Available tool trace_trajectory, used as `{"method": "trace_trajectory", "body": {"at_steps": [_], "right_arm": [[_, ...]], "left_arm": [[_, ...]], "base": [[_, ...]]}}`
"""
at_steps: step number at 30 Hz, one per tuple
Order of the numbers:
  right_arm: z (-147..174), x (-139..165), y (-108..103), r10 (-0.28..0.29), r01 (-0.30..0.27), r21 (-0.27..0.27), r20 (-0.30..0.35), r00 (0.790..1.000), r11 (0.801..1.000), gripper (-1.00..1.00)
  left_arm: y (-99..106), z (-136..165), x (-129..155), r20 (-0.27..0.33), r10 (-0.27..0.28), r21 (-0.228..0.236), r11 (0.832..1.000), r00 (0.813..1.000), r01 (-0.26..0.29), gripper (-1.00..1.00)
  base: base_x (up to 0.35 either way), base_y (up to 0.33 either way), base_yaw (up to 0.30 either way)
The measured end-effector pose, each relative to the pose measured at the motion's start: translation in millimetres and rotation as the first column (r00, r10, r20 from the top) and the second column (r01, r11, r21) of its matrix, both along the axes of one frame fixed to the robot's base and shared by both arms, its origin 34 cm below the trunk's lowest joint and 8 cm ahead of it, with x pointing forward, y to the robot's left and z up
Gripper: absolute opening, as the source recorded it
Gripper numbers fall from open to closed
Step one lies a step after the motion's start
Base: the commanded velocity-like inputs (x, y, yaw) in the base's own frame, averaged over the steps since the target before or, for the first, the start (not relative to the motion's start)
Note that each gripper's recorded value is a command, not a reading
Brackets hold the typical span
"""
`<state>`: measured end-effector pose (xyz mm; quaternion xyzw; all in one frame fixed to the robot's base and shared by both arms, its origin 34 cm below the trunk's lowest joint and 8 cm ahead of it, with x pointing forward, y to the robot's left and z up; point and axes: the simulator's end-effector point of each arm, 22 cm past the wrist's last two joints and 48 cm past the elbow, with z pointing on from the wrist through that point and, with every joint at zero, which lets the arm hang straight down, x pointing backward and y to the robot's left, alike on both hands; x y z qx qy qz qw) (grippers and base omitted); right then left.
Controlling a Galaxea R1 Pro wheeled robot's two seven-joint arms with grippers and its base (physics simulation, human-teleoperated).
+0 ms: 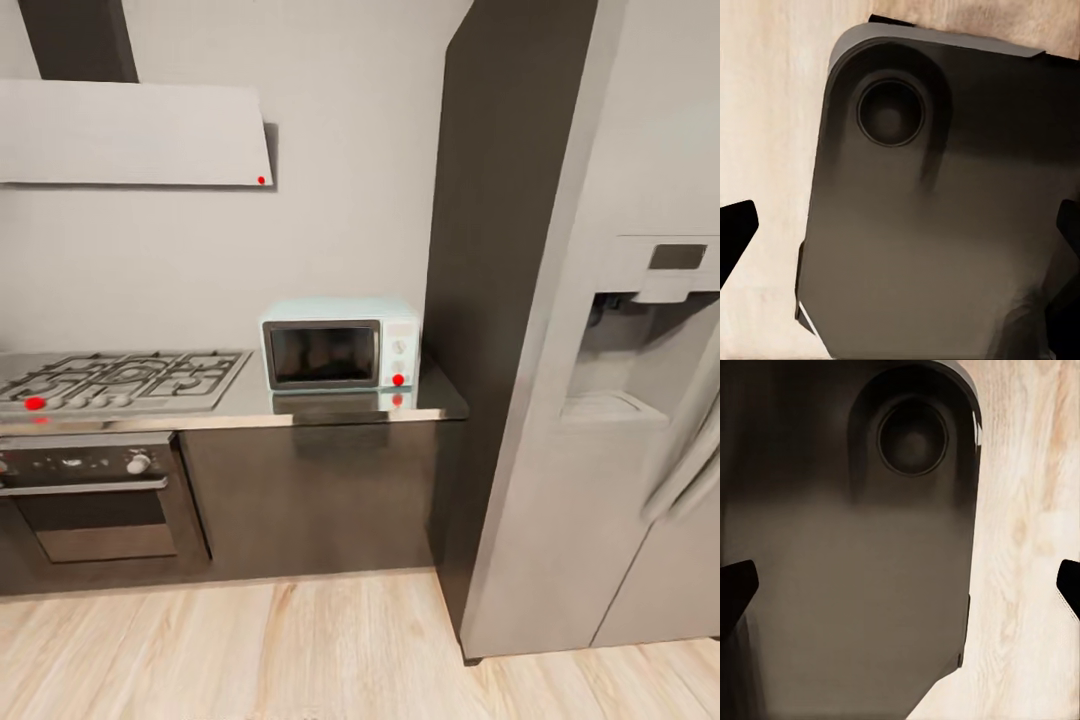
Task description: In the kitchen, take the popcorn bag from the countertop, put it into the microwave, and heat it until the popcorn is cooked so the cooked popcorn ends up inside the bag.
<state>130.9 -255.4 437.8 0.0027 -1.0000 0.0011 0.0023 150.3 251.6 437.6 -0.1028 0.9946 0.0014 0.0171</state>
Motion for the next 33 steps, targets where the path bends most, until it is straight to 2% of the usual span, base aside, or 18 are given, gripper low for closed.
{"method": "trace_trajectory", "body": {"at_steps": [2,5,18,33], "right_arm": [[0.0,0.2,-0.3,-0.001,0.001,0.0,0.001,1.0,1.0,1.0],[0.0,0.3,-0.7,-0.003,0.003,-0.001,0.001,1.0,1.0,1.0],[0.0,4.3,-3.4,-0.006,0.006,-0.004,0.02,1.0,1.0,1.0],[0.1,4.2,-7.9,-0.006,0.006,-0.01,0.019,1.0,1.0,1.0]], "left_arm": [[0.1,0.0,0.1,0.001,0.032,-0.001,0.999,0.999,-0.032,1.0],[-1.6,0.0,0.4,0.002,0.046,-0.003,0.999,0.999,-0.046,1.0],[-2.1,0.0,0.5,0.002,0.04,-0.004,0.999,0.999,-0.04,1.0],[-3.5,0.0,0.4,0.001,0.026,-0.005,1.0,1.0,-0.026,1.0]], "base": [[0.0,0.0,0.27],[0.0,0.0,0.27],[0.0,0.0,0.265],[0.011,0.0,0.019]]}}
